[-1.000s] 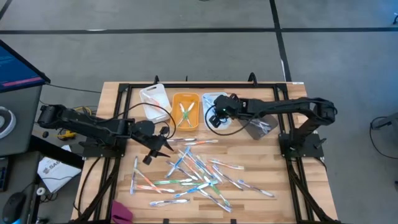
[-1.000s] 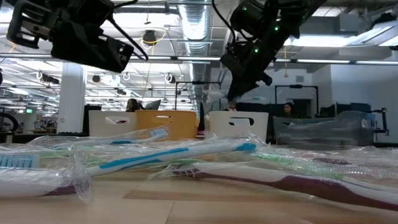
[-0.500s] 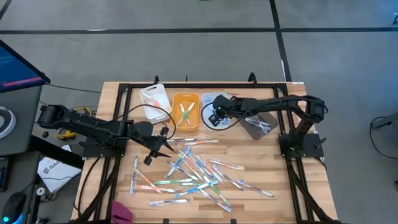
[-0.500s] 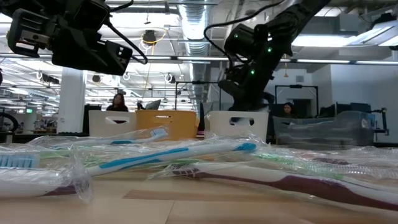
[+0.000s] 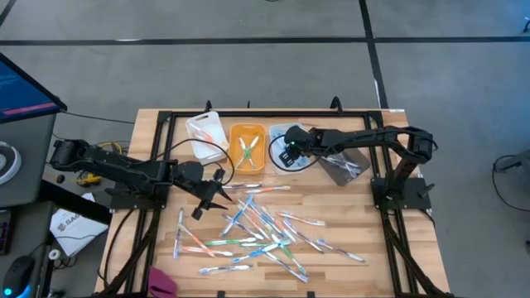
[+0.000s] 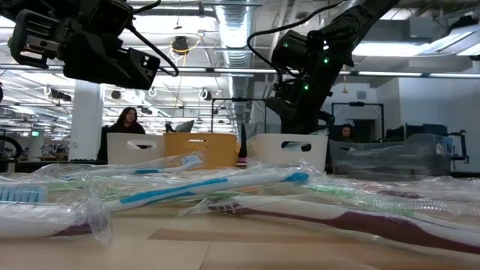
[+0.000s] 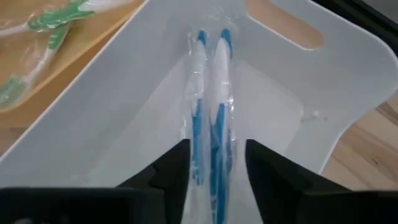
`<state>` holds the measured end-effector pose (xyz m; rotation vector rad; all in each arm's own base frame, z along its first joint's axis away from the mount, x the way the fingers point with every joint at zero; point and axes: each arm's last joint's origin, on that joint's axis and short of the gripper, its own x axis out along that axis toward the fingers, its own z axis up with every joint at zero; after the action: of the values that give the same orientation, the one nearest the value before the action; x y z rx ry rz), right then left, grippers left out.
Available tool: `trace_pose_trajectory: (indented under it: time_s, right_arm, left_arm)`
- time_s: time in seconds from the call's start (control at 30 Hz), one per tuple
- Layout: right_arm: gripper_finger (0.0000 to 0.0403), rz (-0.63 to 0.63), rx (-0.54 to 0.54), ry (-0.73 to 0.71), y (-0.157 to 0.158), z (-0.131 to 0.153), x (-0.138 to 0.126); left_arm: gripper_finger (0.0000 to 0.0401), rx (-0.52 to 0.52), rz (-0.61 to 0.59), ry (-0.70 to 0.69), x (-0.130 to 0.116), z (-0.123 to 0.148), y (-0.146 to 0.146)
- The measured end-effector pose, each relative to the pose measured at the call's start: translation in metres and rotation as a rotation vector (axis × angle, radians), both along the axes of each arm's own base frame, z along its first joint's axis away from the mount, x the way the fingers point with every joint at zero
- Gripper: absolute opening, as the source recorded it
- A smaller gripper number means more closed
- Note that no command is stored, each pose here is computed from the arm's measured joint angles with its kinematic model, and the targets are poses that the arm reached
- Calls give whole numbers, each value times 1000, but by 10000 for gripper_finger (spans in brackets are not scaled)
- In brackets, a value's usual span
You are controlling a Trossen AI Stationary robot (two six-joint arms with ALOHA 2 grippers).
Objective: Pick & Place Toothbrushes
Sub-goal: Put the white blue toothbrush into the right white bin, then put the white orange toothbrush into the left white bin
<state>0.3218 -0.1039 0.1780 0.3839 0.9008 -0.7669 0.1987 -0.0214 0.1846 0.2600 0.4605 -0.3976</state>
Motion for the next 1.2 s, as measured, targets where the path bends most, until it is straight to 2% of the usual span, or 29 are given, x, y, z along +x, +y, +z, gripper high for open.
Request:
trace_pose_trajectory:
  time_s: [0.17,0.33,0.7,0.9,1.07,1.2]
  right_arm:
    - [199,9,0,1,2,0,1]
    - [236,14,-6,-6,2,4,-1]
    - [245,69,-51,-40,8,33,-12]
    - [245,211,-120,-89,33,65,-20]
    - [245,379,-164,-150,74,93,-32]
    - [245,518,-164,-149,110,103,-43]
  left_arm:
    - [131,0,0,0,0,0,0]
    - [131,0,0,1,0,0,0]
    - [131,0,0,1,0,0,0]
    - [131,0,0,1,0,0,0]
    - [131,-6,4,4,0,0,0]
    - [131,-6,4,4,0,0,0]
